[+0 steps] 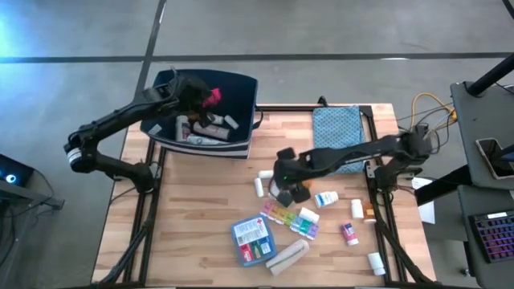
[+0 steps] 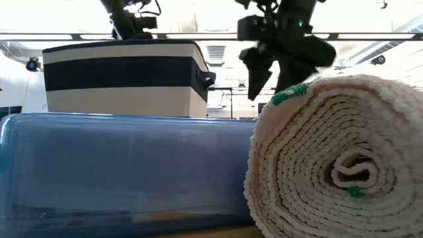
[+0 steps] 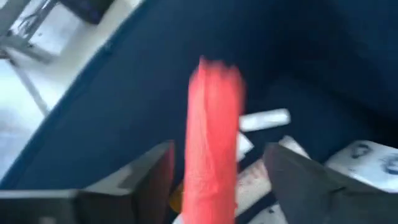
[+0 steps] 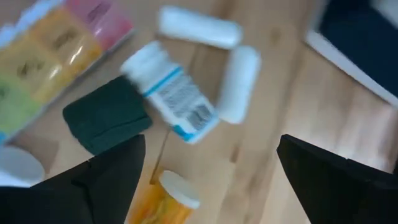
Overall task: Pick & place medical supplies in basket/bin
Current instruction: Put the left blue supplement bottle into the blue bin
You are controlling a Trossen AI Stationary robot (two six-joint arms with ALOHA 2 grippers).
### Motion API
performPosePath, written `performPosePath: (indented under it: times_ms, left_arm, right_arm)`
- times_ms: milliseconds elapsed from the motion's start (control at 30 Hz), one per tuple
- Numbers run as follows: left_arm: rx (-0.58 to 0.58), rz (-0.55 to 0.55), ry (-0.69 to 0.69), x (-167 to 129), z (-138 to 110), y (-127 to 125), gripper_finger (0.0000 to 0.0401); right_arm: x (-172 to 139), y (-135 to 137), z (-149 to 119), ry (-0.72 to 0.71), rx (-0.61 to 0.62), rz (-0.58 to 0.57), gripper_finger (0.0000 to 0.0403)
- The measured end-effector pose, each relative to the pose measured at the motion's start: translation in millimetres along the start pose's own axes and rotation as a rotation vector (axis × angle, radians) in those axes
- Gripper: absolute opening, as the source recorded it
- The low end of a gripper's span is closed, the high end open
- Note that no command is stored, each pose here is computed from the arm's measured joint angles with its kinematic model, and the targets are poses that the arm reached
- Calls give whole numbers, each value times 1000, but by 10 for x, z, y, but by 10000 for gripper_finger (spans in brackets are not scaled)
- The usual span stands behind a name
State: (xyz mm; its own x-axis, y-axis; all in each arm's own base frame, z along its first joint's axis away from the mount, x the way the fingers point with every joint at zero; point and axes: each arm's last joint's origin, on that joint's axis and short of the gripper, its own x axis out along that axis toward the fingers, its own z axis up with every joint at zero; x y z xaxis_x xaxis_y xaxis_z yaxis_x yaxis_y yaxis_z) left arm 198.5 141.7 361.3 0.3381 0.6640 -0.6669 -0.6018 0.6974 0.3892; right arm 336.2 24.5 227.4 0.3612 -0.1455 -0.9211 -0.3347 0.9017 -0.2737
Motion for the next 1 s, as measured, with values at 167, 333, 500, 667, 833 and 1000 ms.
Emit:
performPosePath:
  times_ms: [167, 333, 500, 667, 833, 1000]
  left_arm:
    - [22, -34, -119, -384, 95, -57, 300]
    - [-99, -99, -224, -939, 160, 20, 310]
    - [-289, -333, -277, -1475, 2, 11, 310]
    - [-378, -503, -271, -1692, -281, -105, 310]
    - [-450, -587, -194, -1661, -550, -259, 310]
    - [-479, -585, -113, -1505, -756, -397, 310]
  right_arm:
    - [248, 79, 122, 43, -131, 23, 365]
    - [501, 22, 179, 93, -221, 38, 363]
    - [733, -93, 213, 123, -302, 48, 321]
    - [820, -185, 240, 76, -194, 174, 252]
    - [839, -164, 289, 56, -149, 215, 191]
    - [720, -175, 377, 96, -3, 212, 129]
